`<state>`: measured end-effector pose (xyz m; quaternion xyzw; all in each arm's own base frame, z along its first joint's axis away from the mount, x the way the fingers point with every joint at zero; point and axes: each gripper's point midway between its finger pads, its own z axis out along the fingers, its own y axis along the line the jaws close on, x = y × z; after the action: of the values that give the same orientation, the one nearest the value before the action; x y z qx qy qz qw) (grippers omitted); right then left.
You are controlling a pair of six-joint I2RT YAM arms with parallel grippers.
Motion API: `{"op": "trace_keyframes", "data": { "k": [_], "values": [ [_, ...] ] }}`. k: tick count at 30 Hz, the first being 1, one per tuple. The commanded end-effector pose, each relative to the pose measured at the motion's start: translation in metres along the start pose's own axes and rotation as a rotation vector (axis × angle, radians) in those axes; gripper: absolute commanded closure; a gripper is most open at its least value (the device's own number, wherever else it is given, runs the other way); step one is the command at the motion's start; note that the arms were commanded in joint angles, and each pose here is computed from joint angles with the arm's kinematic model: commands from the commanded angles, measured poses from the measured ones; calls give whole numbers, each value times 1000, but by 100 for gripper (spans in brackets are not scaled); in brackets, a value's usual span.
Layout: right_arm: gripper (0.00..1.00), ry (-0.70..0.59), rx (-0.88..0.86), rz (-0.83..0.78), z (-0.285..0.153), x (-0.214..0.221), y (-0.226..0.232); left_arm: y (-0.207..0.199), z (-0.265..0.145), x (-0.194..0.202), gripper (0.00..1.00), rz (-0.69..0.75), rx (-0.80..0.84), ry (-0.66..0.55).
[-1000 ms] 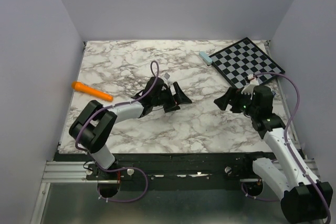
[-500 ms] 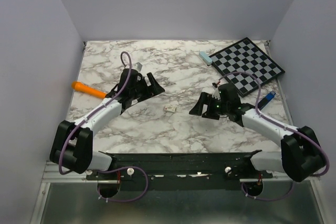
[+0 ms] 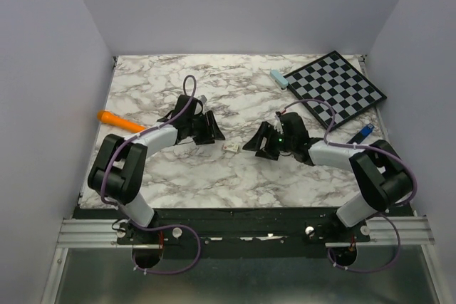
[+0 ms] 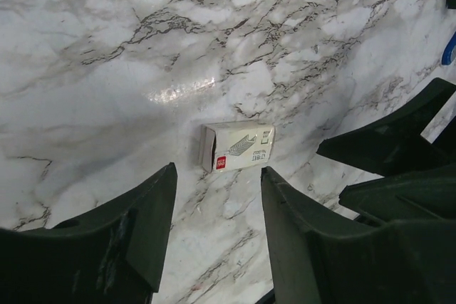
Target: Load the staples into the stapler
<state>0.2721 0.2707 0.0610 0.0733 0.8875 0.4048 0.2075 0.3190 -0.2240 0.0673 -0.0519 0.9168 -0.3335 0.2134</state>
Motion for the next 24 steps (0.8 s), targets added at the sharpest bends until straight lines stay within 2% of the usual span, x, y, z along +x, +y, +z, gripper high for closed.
{"op": "trace_keyframes", "data": {
  "k": [1, 3, 4, 9, 19, 20, 24],
  "values": [
    [23, -30, -60, 15, 13, -12, 19, -11, 7, 3, 42, 31, 72, 64],
    [26, -32, -58, 18, 17, -13, 19, -9, 11, 6, 43, 31, 78, 82],
    [27, -22, -46, 24, 21, -11, 15, -7, 13, 7, 47, 29, 77, 90],
    [36, -14, -41, 31, 29, -11, 13, 0, 21, 16, 47, 23, 80, 123],
    [43, 30, -40, 46, 46, -6, 5, -2, 27, 12, 49, 28, 107, 115],
    [43, 34, -41, 49, 47, -5, 5, -2, 29, 11, 53, 27, 111, 115],
    [45, 41, -39, 55, 50, -5, 3, -4, 31, 14, 60, 13, 132, 131]
  ]
}}
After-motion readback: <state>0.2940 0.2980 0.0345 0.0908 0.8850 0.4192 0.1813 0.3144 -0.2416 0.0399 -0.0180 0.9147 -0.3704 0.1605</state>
